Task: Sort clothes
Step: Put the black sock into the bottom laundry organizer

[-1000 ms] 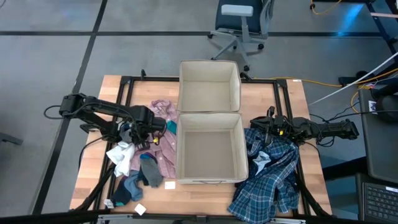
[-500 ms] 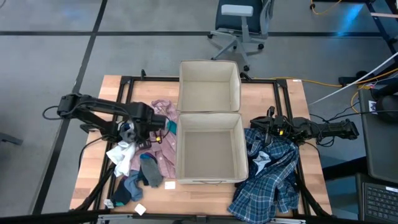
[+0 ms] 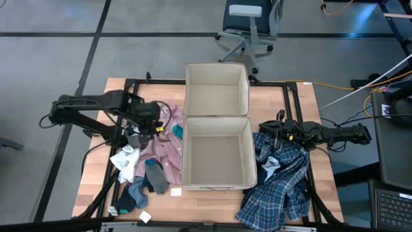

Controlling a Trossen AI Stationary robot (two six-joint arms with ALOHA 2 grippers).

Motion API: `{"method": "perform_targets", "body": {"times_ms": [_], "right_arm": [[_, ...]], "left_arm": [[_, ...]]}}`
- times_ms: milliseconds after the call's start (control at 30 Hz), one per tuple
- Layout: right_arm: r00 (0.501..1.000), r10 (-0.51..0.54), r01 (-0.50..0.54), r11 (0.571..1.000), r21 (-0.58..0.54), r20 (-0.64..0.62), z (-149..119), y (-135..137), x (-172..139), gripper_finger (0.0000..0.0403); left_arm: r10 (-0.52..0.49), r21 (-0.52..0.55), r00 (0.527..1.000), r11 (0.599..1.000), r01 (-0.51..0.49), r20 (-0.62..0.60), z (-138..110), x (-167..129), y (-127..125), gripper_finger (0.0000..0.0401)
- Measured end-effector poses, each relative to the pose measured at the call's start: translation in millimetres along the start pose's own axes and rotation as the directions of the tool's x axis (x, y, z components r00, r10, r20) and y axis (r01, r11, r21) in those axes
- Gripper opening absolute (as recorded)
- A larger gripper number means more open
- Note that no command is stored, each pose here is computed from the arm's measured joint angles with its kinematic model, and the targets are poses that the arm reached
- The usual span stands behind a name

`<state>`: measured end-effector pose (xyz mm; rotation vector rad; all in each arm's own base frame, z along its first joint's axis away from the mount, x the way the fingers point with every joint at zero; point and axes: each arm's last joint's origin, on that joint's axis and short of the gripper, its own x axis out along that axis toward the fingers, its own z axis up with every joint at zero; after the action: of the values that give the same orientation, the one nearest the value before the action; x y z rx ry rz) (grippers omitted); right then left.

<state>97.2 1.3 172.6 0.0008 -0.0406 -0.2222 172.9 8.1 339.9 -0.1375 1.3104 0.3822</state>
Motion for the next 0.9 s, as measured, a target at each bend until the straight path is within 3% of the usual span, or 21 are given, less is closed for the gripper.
{"method": "perform_targets", "body": {"times_ms": [200, 433, 667, 900], "right_arm": [[1.000, 0.000, 0.000, 1.000, 0.000, 0.000, -0.1, 0.0, 0.0, 0.0007], [1.000, 0.000, 0.000, 1.000, -0.022, 0.002, 0.1, 0.0, 0.0, 0.0007], [1.000, -0.001, 0.001, 1.000, -0.023, 0.002, 0.0, 0.0, 0.0, 0.0007], [1.000, 0.000, 0.000, 1.000, -0.019, 0.002, 0.0, 0.0, 0.0, 0.0007]], "left_arm": [[-0.021, 0.035, 0.955, 0.999, 0.011, 0.297, 15.4, -37.0, 4.6, 0.0002], [-0.097, 0.162, 0.791, 0.987, -0.003, 0.604, 40.1, -58.6, 0.8, 0.0001], [-0.215, 0.297, 0.683, 0.955, -0.003, 0.698, 66.7, -56.9, -11.2, 0.0001], [-0.345, 0.398, 0.588, 0.916, 0.041, 0.732, 91.4, -29.2, -28.8, 0.0002]]}}
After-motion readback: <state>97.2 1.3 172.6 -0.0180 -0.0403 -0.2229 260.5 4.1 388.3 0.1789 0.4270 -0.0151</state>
